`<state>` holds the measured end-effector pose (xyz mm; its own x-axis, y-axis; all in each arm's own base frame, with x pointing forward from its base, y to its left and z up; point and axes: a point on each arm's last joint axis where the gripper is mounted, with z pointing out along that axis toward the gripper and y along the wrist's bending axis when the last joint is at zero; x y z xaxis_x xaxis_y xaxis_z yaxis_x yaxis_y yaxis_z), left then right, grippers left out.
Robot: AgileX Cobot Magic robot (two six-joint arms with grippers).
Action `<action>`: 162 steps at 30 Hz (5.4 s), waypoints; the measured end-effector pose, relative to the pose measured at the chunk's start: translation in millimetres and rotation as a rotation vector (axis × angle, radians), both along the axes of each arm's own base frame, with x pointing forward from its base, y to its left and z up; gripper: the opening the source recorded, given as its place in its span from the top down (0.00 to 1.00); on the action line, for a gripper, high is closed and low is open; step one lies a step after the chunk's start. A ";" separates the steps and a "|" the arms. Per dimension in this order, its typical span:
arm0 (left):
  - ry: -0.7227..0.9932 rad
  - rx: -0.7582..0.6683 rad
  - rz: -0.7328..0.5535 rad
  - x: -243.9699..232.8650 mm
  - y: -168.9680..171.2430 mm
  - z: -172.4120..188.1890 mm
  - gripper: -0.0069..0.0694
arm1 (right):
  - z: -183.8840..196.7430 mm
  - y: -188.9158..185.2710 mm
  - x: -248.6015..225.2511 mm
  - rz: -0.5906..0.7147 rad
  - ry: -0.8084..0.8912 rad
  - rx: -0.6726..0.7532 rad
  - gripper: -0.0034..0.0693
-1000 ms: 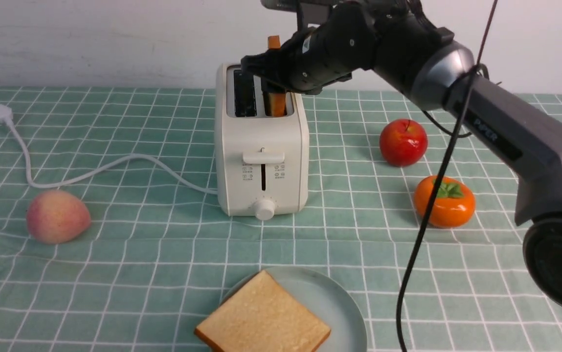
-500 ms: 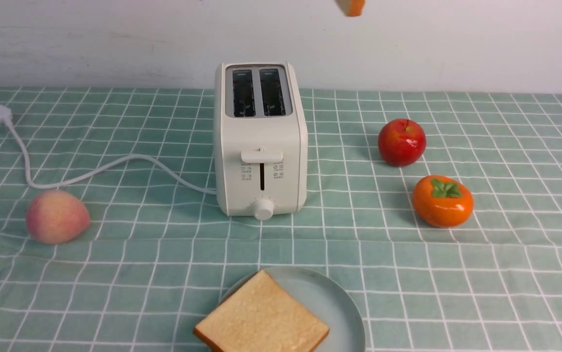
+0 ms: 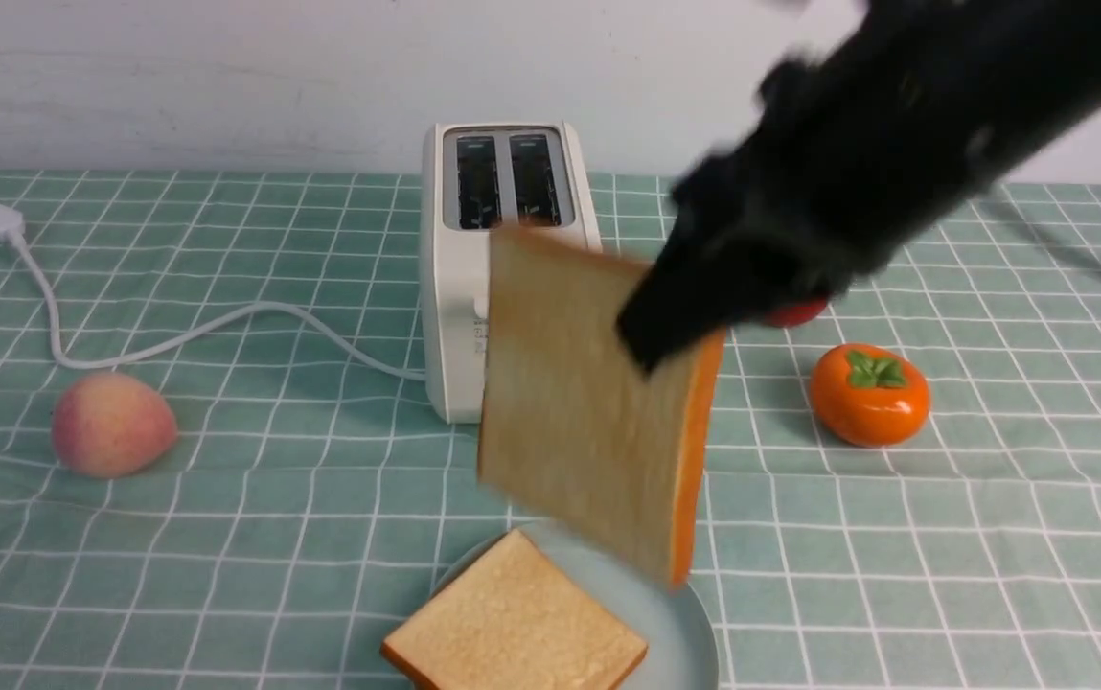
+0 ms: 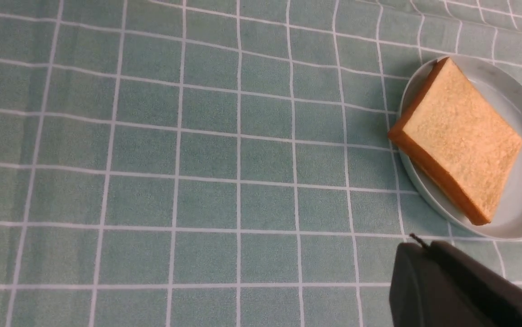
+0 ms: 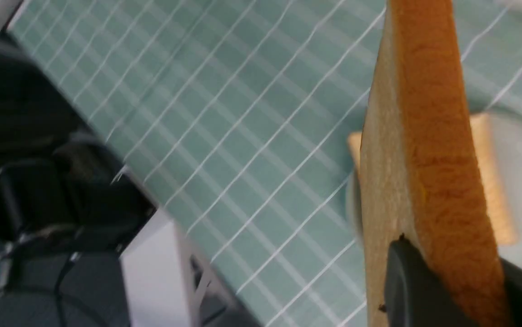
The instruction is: Take toasted bread from bread machine on blue coffee table place on plate.
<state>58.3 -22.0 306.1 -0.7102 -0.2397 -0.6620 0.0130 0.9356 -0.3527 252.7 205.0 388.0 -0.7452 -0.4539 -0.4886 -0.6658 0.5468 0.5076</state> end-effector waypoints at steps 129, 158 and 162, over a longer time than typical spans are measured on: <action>-0.421 -0.007 0.241 -5.8 18.4 -136.5 0.93 | -116.1 -189.3 -208.6 -0.729 -0.939 0.216 0.89; -0.414 -0.007 0.244 -6.0 18.5 -137.1 0.91 | -127.1 -197.1 -206.1 -0.917 -0.903 0.126 0.84; -0.414 -0.008 0.244 -6.0 18.5 -137.1 0.91 | -159.3 -202.2 -199.6 -1.056 -0.827 0.029 0.83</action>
